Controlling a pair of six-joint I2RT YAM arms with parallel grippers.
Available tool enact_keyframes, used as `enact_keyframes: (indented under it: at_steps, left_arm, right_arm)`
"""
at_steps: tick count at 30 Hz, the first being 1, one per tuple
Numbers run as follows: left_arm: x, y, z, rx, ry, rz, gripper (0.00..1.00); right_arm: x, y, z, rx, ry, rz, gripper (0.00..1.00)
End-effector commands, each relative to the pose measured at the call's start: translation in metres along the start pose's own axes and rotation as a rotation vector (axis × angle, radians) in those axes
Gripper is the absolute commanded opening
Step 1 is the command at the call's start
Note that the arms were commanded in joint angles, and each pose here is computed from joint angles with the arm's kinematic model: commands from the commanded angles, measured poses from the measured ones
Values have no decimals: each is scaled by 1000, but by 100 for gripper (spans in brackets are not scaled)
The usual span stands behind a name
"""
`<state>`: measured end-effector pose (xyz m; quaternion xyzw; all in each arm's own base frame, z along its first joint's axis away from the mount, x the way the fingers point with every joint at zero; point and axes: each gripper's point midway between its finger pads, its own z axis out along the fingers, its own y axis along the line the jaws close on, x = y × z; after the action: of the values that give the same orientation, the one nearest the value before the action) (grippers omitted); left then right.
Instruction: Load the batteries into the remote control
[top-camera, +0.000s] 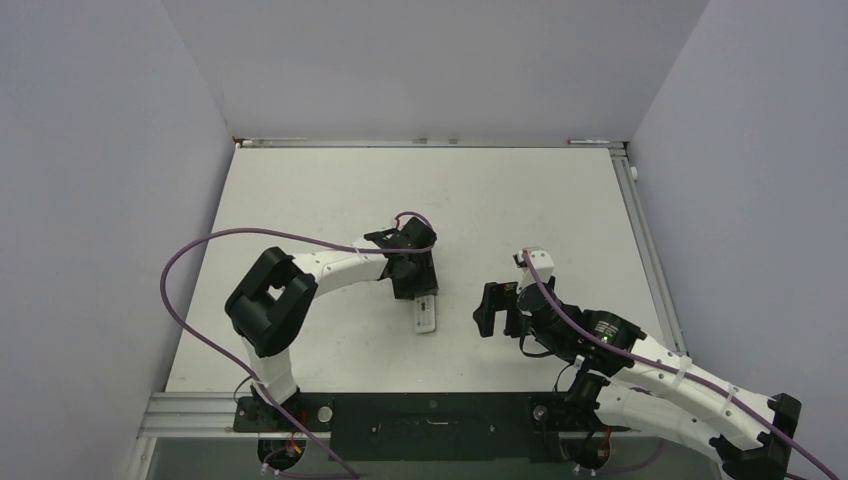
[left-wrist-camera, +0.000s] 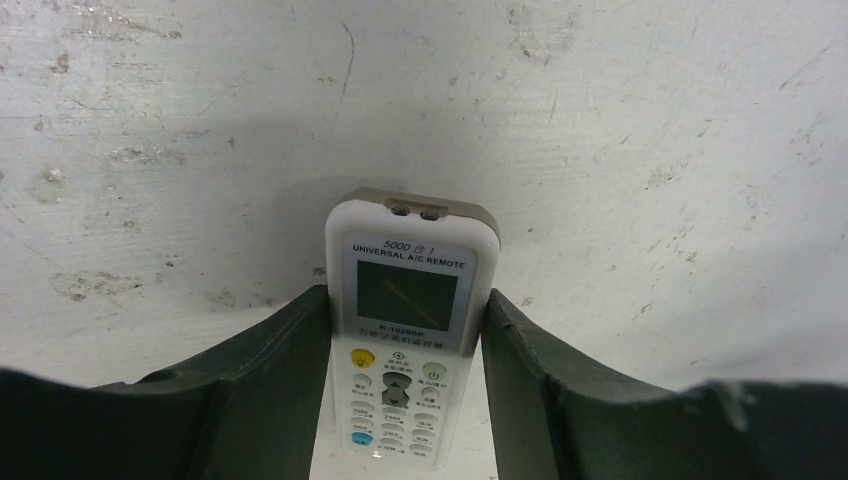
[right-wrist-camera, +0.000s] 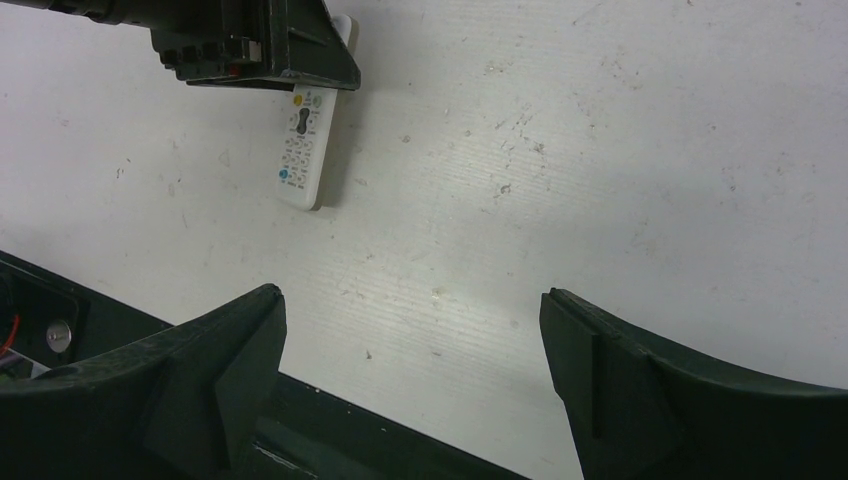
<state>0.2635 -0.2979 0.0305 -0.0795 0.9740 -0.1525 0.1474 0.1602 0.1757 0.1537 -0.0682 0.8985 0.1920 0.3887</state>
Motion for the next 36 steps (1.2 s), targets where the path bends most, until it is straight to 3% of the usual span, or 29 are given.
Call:
enact_keyframes:
  at_steps: [1,15,36]
  left_arm:
    - [-8,-8,-4,-7,-20,-3,32]
    - [-7,-9,-8,2,-19,3,64]
    - [-25,-32,-59,163,-130,102,79]
  right_arm:
    - [-4,2,1,-12,-20,9,99]
    - [-4,5,2,-16,-12,2,99]
    - [-20,7,-4,2,-31,-41,100]
